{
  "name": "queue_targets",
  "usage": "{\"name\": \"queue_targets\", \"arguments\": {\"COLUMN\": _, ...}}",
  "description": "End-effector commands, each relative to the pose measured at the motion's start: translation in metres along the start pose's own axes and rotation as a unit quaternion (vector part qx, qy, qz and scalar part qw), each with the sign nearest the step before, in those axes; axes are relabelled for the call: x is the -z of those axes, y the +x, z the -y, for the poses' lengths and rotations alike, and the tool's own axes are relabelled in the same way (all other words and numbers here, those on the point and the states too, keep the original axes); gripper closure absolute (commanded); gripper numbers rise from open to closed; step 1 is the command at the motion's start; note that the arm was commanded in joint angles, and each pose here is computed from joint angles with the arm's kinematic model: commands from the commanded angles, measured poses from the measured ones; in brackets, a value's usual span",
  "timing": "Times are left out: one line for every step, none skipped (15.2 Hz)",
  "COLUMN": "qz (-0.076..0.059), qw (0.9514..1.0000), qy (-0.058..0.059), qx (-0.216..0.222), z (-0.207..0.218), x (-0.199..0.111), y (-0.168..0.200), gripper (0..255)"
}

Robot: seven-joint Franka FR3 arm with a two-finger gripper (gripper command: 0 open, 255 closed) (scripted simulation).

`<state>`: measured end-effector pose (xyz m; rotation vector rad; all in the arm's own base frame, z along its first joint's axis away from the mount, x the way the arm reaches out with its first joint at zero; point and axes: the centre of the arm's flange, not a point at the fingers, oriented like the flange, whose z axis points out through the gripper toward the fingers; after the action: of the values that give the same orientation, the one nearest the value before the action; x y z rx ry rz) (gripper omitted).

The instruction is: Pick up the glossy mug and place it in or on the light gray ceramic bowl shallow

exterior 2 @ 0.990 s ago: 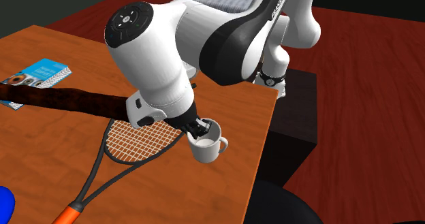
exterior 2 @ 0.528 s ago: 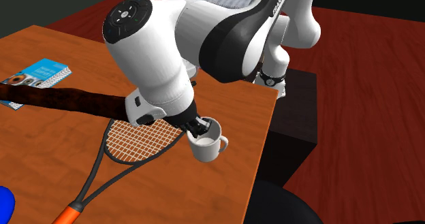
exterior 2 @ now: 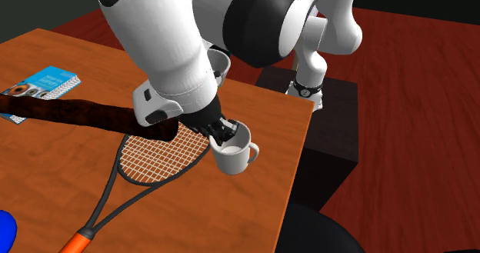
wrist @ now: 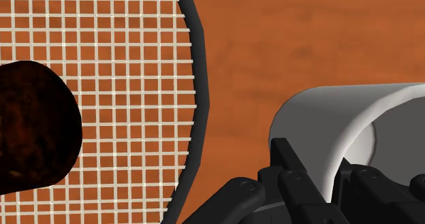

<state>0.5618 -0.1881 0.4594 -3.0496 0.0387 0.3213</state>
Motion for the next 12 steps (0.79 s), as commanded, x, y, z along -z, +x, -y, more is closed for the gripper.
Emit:
{"name": "queue_targets", "arguments": {"qz": 0.0, "qw": 1.0, "qy": 0.0, "qx": 0.0, "z": 0.001, "x": 0.01, "y": -0.001, "gripper": 255}}
{"name": "queue_targets", "arguments": {"qz": 0.0, "qw": 1.0, "qy": 0.0, "qx": 0.0, "z": 0.001, "x": 0.016, "y": -0.002, "gripper": 255}}
{"name": "queue_targets", "arguments": {"qz": 0.0, "qw": 1.0, "qy": 0.0, "qx": 0.0, "z": 0.001, "x": 0.021, "y": -0.004, "gripper": 255}}
{"name": "queue_targets", "arguments": {"qz": 0.0, "qw": 1.0, "qy": 0.0, "qx": 0.0, "z": 0.002, "x": 0.026, "y": -0.005, "gripper": 255}}
{"name": "queue_targets", "arguments": {"qz": 0.0, "qw": 1.0, "qy": 0.0, "qx": 0.0, "z": 0.002, "x": 0.031, "y": -0.006, "gripper": 255}}
{"name": "queue_targets", "arguments": {"qz": 0.0, "qw": 1.0, "qy": 0.0, "qx": 0.0, "z": 0.003, "x": 0.036, "y": -0.007, "gripper": 255}}
{"name": "queue_targets", "arguments": {"qz": 0.0, "qw": 1.0, "qy": 0.0, "qx": 0.0, "z": 0.003, "x": 0.041, "y": -0.008, "gripper": 255}}
{"name": "queue_targets", "arguments": {"qz": 0.0, "qw": 1.0, "qy": 0.0, "qx": 0.0, "z": 0.003, "x": 0.046, "y": -0.009, "gripper": 255}}
{"name": "queue_targets", "arguments": {"qz": 0.0, "qw": 1.0, "qy": 0.0, "qx": 0.0, "z": 0.004, "x": 0.052, "y": -0.01, "gripper": 255}}
{"name": "queue_targets", "arguments": {"qz": 0.0, "qw": 1.0, "qy": 0.0, "qx": 0.0, "z": 0.004, "x": 0.057, "y": -0.011, "gripper": 255}}
{"name": "queue_targets", "arguments": {"qz": 0.0, "qw": 1.0, "qy": 0.0, "qx": 0.0, "z": 0.004, "x": 0.062, "y": -0.012, "gripper": 255}}
{"name": "queue_targets", "arguments": {"qz": 0.0, "qw": 1.0, "qy": 0.0, "qx": 0.0, "z": 0.005, "x": 0.067, "y": -0.014, "gripper": 255}}
